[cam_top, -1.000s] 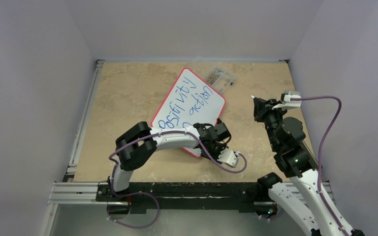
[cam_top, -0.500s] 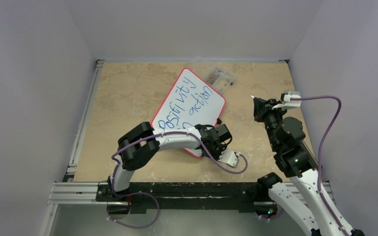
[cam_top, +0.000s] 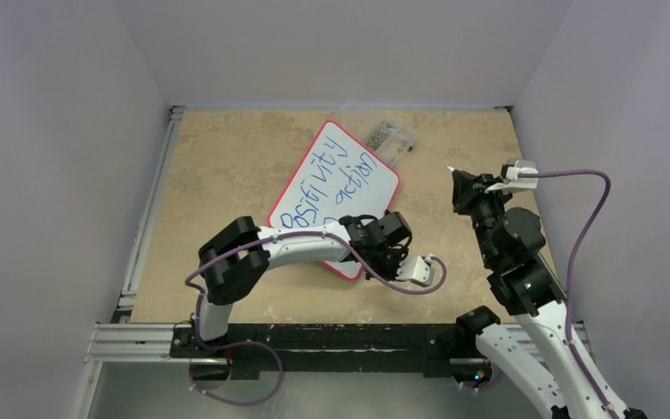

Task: Write a sentence on the whiteboard
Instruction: Close the whiteboard marker at the center of the board.

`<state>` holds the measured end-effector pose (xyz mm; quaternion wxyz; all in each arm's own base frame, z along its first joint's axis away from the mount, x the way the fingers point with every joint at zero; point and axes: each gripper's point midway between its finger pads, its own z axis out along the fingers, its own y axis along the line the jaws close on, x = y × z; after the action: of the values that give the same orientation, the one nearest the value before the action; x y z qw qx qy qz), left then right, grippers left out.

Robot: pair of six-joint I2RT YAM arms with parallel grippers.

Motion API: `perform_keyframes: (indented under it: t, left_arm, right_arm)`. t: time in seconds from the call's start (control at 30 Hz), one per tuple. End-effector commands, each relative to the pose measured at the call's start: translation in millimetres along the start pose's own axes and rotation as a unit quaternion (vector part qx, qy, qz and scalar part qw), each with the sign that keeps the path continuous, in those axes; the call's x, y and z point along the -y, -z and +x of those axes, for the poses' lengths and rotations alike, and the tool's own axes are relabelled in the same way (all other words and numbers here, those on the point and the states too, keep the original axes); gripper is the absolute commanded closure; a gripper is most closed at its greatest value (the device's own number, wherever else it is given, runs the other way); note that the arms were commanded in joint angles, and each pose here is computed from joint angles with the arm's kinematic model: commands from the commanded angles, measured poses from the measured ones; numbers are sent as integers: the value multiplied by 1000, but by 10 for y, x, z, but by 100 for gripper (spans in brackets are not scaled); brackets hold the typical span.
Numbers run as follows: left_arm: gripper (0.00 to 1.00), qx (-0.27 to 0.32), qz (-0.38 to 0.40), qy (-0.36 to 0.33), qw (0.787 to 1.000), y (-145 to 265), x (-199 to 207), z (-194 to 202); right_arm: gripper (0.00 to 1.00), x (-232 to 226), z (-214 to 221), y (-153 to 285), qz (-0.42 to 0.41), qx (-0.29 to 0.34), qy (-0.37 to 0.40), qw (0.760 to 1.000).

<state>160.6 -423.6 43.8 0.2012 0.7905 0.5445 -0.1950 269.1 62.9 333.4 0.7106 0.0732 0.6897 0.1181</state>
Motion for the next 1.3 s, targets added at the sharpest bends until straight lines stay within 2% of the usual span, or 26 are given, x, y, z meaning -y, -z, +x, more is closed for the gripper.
perform_keyframes:
  t: [0.0, 0.33, 0.53, 0.73, 0.87, 0.97, 1.17, 1.27]
  left_arm:
    - [100, 155, -28, 72, 985, 683, -258, -780]
    - [100, 295, -81, 161, 938, 1774, -445, -1245]
    - [100, 390, -143, 229, 880, 2525, -558, -1334]
    - [100, 436, -170, 275, 840, 2973, -602, -1314]
    - [100, 473, -192, 339, 790, 3368, -711, -1197]
    - [100, 529, -209, 310, 762, 3658, -696, -1228]
    - [100, 592, -229, 300, 712, 4002, -638, -1251]
    - [100, 634, -230, 295, 677, 4192, -602, -1254]
  right_arm:
    - [100, -31, -532, 113, -5, 76, -8, 997]
    - [100, -251, -880, 232, -61, 118, -42, 990]
    - [100, -472, -936, 255, -116, 120, -78, 983]
    - [100, -766, -878, 286, -196, 114, -109, 968]
    - [100, -884, -820, 287, -230, 112, -143, 956]
    - [100, -997, -701, 274, -260, 97, -173, 945]
    - [100, -1130, -544, 287, -302, 77, -256, 915]
    - [100, -1165, -474, 298, -317, 70, -304, 896]
